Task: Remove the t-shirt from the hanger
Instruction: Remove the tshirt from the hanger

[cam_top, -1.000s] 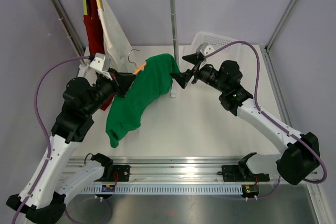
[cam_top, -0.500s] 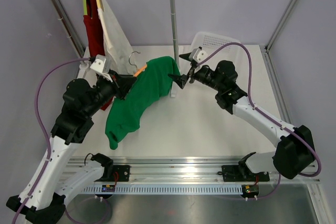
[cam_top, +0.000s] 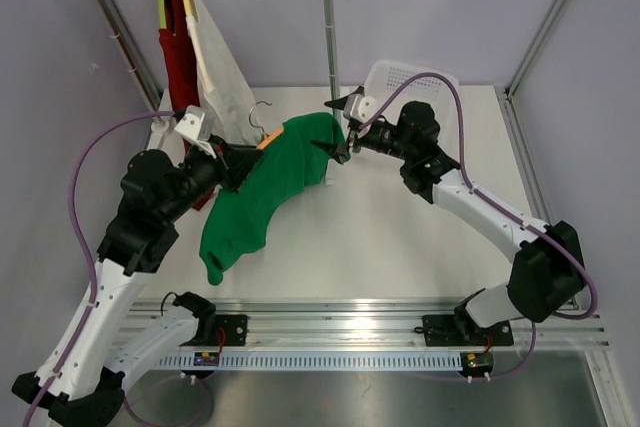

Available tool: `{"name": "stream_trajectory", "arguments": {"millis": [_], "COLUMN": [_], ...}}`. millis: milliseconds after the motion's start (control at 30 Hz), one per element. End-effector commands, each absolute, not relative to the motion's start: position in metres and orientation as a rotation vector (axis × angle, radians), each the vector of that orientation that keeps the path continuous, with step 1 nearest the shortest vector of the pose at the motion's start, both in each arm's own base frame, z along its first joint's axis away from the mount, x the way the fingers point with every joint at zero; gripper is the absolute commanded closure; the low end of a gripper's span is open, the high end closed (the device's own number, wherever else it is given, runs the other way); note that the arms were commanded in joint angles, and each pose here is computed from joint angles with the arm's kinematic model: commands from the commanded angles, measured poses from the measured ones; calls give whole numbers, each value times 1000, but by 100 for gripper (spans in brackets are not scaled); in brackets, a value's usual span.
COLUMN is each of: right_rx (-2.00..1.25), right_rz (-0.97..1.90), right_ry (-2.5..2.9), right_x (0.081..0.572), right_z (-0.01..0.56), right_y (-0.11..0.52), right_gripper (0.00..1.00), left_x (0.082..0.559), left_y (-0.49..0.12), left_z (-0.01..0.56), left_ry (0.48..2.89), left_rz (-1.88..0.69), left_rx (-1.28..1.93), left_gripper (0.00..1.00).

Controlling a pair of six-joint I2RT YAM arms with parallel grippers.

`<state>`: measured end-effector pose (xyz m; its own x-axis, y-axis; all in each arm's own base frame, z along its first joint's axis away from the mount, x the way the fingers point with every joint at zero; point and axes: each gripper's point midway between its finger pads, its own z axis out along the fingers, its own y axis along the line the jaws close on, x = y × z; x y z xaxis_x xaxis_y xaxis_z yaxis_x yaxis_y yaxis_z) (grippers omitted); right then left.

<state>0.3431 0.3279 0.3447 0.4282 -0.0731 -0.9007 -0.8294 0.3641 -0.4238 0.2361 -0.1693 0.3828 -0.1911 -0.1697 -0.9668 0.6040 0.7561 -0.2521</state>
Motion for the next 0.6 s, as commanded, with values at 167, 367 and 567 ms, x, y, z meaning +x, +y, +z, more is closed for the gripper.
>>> {"name": "stream_trajectory", "arguments": {"millis": [167, 367, 567], "right_rx": [-1222, -1391, -1529], "right_rz": [617, 715, 815], "right_ry": [859, 866, 865], "right_x": [339, 323, 303], "right_z": [381, 367, 356], "right_y": [348, 358, 360], "right_gripper": [10, 12, 16], "left_x": [227, 226, 225], "left_y": [-175, -178, -183], "left_z": [413, 410, 410], "left_ry": [1524, 1533, 1534], "left_rz": [-766, -772, -786], "left_rx": [386, 415, 444], "left_gripper": [100, 100, 100]}}
